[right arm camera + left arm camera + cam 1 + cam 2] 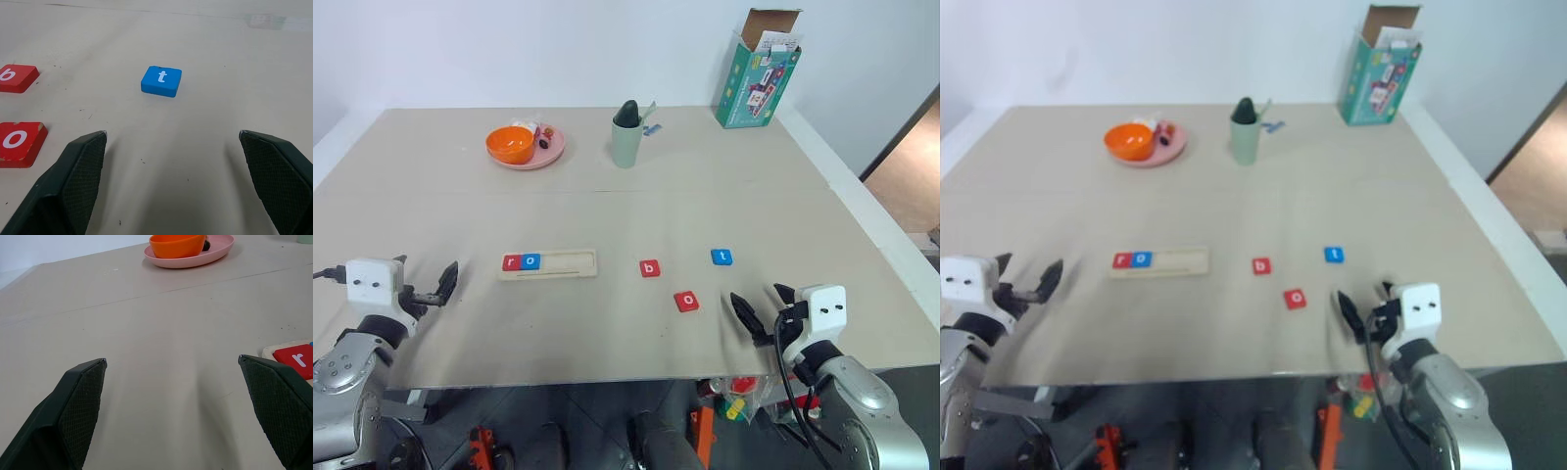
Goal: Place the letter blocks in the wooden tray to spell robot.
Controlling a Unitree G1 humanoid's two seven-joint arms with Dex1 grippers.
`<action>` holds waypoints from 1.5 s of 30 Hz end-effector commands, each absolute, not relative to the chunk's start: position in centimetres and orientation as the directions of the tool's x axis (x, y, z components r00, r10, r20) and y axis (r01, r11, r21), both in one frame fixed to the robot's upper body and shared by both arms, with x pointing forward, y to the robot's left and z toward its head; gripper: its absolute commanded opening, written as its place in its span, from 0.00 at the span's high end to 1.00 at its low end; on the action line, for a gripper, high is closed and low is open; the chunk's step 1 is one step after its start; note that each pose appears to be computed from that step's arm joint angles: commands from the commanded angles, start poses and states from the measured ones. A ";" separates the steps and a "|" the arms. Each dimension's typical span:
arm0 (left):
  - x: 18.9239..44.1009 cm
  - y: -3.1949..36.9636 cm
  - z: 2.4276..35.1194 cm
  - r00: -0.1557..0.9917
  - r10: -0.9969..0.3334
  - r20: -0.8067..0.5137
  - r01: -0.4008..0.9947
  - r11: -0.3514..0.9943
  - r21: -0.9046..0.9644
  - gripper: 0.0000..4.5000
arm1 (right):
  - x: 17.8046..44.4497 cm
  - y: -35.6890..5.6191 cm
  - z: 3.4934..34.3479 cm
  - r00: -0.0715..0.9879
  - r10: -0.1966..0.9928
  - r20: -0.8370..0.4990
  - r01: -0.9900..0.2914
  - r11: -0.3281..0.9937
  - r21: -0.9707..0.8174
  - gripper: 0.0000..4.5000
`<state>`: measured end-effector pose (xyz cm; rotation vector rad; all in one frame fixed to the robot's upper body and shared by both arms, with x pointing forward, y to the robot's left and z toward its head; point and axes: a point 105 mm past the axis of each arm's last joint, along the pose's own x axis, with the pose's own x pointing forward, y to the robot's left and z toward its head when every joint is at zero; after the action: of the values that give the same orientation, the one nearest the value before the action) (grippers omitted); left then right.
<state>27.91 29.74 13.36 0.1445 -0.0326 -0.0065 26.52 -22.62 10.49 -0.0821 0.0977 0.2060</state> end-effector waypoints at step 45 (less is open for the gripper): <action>36.6 18.6 16.7 0.198 -0.767 -0.610 0.964 0.039 0.263 0.00 | 28.6 -6.7 18.7 0.198 0.964 -0.177 -0.942 0.137 -0.306 0.00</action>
<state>36.55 17.98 16.13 0.6880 0.3311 -1.3646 28.65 -6.89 17.74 -0.3565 -0.0143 1.3852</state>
